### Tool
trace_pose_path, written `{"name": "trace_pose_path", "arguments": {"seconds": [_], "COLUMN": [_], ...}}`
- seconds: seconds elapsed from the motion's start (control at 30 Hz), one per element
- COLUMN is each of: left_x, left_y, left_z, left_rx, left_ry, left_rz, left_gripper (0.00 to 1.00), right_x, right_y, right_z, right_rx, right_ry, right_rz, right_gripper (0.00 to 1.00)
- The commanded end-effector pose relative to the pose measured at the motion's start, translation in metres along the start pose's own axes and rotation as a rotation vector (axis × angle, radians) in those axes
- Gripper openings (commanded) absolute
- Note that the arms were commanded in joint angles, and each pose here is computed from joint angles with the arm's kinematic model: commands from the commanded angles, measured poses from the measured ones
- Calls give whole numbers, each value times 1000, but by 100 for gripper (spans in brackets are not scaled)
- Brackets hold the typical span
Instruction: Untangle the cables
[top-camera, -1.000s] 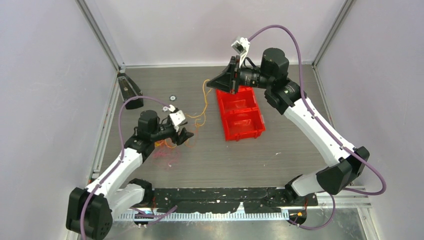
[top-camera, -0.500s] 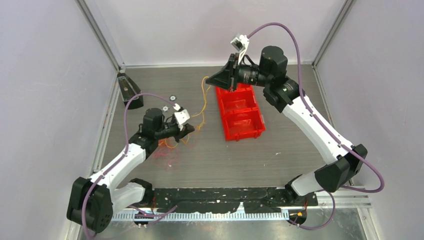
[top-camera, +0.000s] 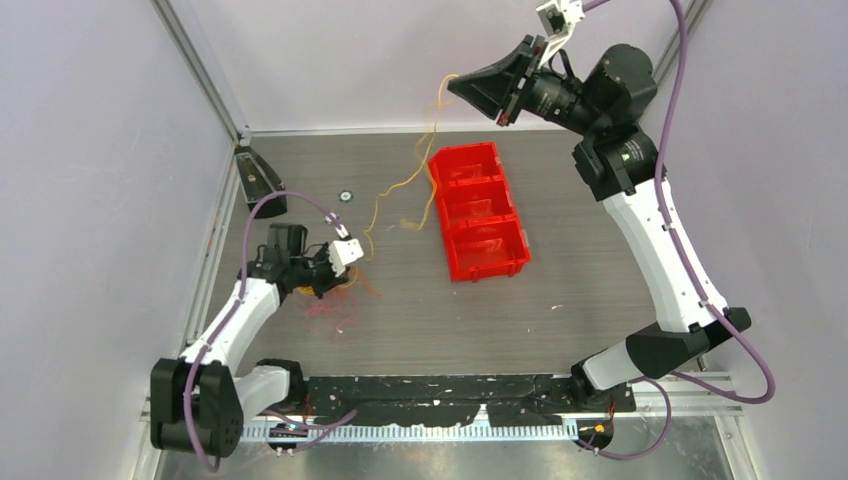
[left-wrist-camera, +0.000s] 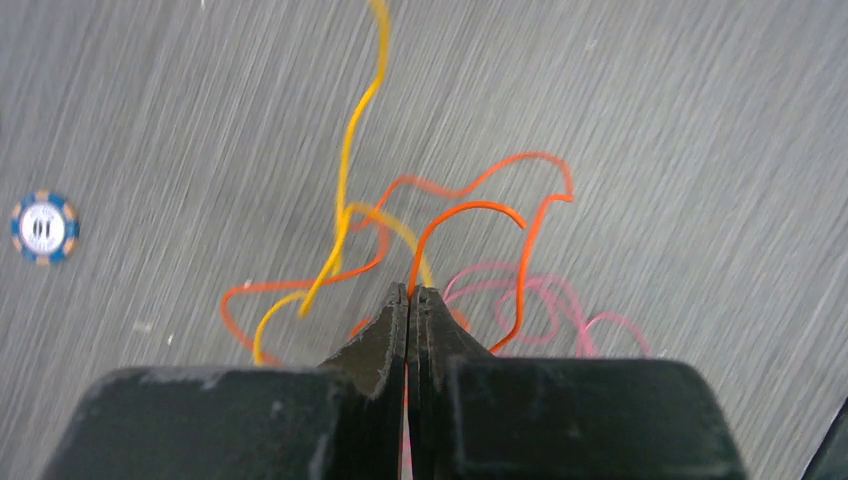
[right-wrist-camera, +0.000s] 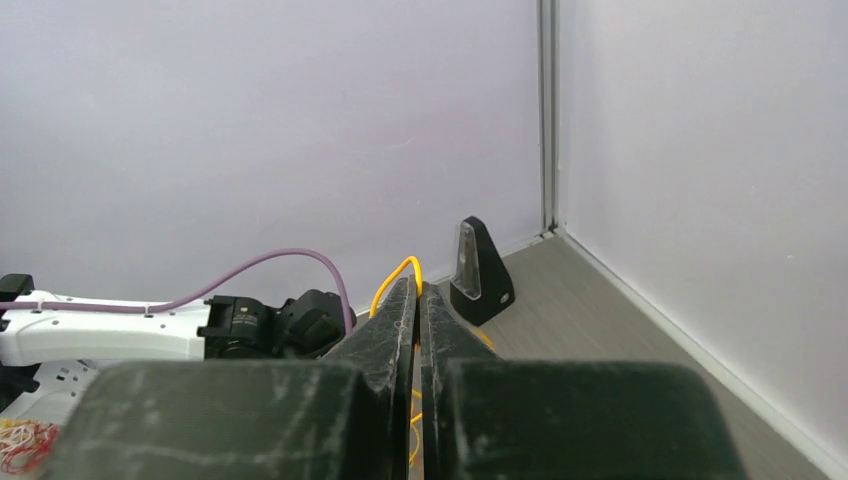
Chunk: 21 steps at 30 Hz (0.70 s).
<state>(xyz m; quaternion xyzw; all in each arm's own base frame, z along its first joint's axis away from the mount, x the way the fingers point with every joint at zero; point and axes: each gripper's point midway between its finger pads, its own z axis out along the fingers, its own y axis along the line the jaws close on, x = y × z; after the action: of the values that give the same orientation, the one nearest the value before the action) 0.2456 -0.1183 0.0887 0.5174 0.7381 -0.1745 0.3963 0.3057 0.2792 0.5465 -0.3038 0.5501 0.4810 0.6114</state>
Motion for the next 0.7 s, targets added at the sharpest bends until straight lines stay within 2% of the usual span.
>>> {"name": "trace_pose_path", "arguments": {"seconds": [0.0,0.1,0.23,0.53,0.67], "left_x": [23,51,73,103,96], "left_y": [24,45,59,71,71], "left_z": [-21,-28,-30,-22,-24], "left_rx": [8,-14,-31,-51,-55], "left_ry": [124,210,267,354,324], "left_rz": [47,21,-2,-14,-41], "left_gripper": [0,0,0,0,0], "right_x": [-38,-49,-62,-90,-88], "right_y": [5,4,3,4,-4], "right_z": [-8,-14,-22,-40,-45], "right_rx": [6,18,30,58,97], "right_ry": [-81,-100,-121,-167,-154], "right_rz": [-48,-66,-81,-122,-138], "right_gripper": [5,5,5,5,6]}}
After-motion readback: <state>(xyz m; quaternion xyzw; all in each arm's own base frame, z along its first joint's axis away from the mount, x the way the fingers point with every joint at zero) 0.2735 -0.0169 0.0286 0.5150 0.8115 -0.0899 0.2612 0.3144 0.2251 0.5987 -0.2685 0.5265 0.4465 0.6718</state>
